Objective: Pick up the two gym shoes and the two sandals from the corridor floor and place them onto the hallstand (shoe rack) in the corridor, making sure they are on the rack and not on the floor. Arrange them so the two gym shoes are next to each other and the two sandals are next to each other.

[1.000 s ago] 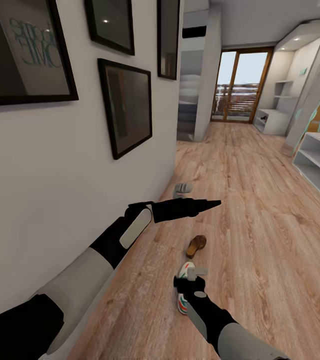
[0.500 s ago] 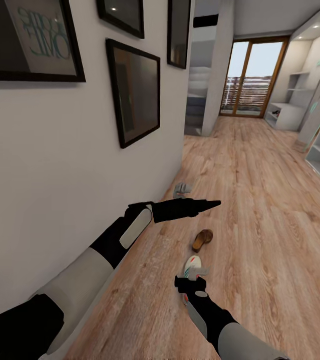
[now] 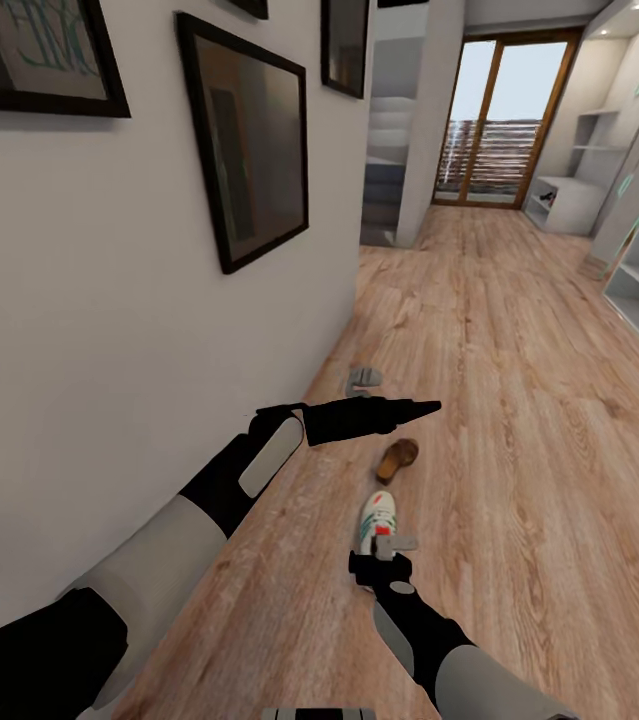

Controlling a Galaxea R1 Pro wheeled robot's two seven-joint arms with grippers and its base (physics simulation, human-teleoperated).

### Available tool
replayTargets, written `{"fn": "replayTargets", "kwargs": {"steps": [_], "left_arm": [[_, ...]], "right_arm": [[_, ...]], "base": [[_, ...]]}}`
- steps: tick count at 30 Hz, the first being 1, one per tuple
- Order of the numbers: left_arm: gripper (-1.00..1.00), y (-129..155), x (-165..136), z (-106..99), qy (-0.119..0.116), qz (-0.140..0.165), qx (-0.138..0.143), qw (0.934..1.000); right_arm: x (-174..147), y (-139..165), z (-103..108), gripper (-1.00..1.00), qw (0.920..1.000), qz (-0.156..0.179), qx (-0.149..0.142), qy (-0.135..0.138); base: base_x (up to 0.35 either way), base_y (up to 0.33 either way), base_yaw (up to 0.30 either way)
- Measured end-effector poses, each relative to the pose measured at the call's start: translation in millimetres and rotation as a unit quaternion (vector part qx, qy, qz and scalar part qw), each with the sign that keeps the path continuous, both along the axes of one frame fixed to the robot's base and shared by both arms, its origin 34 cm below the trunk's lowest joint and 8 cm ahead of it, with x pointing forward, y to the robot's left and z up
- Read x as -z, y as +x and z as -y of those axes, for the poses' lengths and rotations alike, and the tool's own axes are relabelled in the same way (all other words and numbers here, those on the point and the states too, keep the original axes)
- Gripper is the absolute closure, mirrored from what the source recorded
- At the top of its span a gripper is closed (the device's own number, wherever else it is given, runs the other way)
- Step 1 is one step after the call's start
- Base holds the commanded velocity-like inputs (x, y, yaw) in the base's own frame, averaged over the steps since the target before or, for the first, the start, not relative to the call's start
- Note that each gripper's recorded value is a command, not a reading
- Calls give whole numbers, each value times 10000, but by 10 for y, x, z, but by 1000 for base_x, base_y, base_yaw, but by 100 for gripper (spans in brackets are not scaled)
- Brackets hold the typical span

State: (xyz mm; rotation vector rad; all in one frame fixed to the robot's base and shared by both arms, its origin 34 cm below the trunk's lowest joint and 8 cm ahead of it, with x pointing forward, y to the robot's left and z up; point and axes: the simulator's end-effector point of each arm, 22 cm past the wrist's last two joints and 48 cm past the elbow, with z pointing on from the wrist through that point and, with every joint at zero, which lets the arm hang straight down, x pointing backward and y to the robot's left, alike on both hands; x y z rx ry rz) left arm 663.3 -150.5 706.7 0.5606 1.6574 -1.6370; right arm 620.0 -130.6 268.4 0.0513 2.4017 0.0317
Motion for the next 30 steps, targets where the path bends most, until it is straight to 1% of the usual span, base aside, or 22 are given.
{"fn": "replayTargets", "kwargs": {"steps": [6, 9, 16, 22, 30], "left_arm": [[-100, 3, 9, 0, 0, -8, 1, 10000], [-100, 4, 15, 0, 0, -13, 1, 10000], [-100, 69, 225, 1, -1, -183, 2, 9998], [-100, 128, 427, -2, -6, -354, -3, 9994], [-100, 138, 473, -3, -12, -391, -10, 9992]], "right_arm": [[7, -3, -1, -100, 10000, -7, -1, 0], [13, -5, 0, -100, 10000, -11, 1, 1], [209, -94, 0, -100, 9998, -189, 3, 2], [386, -180, -2, -100, 9994, -350, 3, 5], [422, -199, -2, -100, 9993, -383, 0, 3]], "base": [[0, 0, -27], [0, 0, -117], [0, 0, -177], [0, 0, -59], [0, 0, -5]]}}
